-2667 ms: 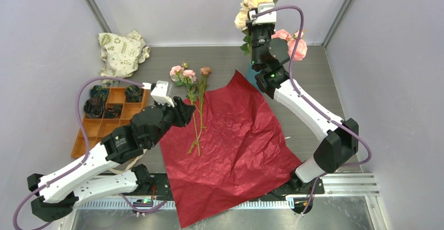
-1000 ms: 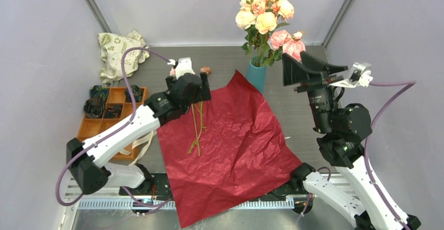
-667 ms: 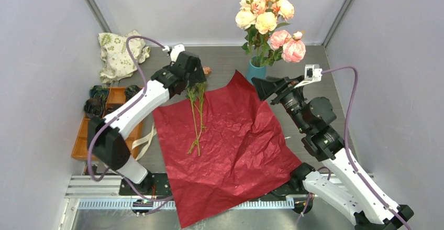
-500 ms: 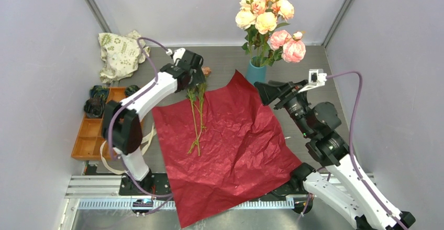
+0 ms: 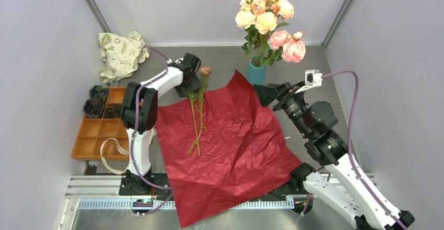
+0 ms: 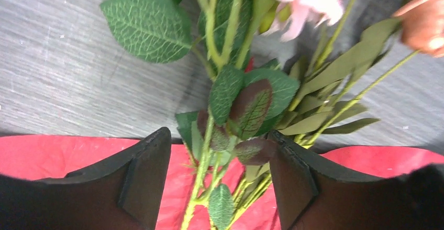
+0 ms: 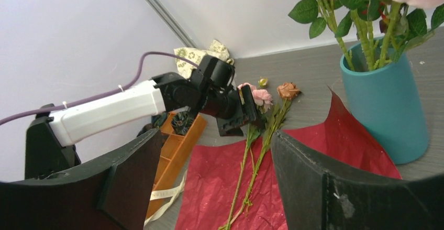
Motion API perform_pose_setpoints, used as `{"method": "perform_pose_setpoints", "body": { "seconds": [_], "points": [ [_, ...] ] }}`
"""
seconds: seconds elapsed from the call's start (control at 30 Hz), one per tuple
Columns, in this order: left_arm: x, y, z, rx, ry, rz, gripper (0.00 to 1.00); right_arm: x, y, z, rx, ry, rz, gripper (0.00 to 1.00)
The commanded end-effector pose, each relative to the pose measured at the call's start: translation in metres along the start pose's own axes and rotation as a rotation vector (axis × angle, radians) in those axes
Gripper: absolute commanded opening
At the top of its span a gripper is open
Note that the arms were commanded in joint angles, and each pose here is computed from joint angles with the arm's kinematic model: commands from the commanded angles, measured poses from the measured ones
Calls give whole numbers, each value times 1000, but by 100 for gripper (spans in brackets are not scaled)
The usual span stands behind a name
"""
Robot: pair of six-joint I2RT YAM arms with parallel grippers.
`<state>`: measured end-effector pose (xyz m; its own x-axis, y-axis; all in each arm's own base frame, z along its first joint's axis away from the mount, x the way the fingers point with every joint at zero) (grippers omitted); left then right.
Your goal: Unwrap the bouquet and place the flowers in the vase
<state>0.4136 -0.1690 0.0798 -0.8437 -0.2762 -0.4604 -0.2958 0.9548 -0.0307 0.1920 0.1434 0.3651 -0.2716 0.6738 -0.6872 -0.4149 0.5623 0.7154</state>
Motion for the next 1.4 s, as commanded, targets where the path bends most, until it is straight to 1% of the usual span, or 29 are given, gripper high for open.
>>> {"method": "perform_pose_setpoints", "body": {
  "seconds": [0.0,0.07,0.17,0.2,0.3,0.43,0.47,0.5,0.57,0.6,0.67,0.83,0.97,1.1,1.27,1.37],
  "points": [
    [-28,-10,-10,51,-49,-42,64,0,4,3,-27,-2,14,81],
    [-32,-10,-5,52,-41,-46,57,2,3,5,-24,3,16,81],
    [-33,-11,6,54,-19,-44,43,5,0,7,-14,11,14,81],
    [-32,-11,11,52,-8,-41,40,6,-1,7,-11,14,14,81],
    [-28,-10,23,43,26,-44,37,8,-4,7,-4,18,15,81],
    [-23,-7,31,27,44,-52,36,9,-6,8,6,18,14,81],
    [-23,-6,32,26,44,-54,33,10,-7,8,8,17,15,81],
    [-23,-6,33,26,44,-55,27,11,-8,8,11,20,14,81],
    [-25,-4,33,27,41,-58,4,11,-9,8,16,18,15,81],
    [-26,-4,32,28,39,-60,0,12,-10,8,18,21,16,81],
    [-30,-4,28,39,25,-60,0,14,-13,8,26,22,15,81],
    [-51,-8,-6,116,-66,-42,0,19,-18,9,42,34,16,81],
    [-68,-5,-47,171,-152,-19,0,22,-19,12,40,50,19,81],
    [-76,2,-94,253,-237,29,0,26,-18,14,30,66,29,81],
    [-74,5,-158,438,-347,122,0,37,-20,24,27,116,42,81],
    [-63,0,-199,648,-409,197,0,46,-10,31,-45,181,84,82]
  ]
}}
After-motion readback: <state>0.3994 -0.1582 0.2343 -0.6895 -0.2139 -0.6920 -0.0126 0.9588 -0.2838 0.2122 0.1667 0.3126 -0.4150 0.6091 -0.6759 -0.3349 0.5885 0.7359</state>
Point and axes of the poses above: each gripper's point midway between its finger pads, its own z axis out along the fingers, its own y axis along the line the jaws close on, x = y × z, the point moved 5 cm from there along -z, back along the fingers, and after that the axes turned 11 degrees about z, right-handed, at the moved point
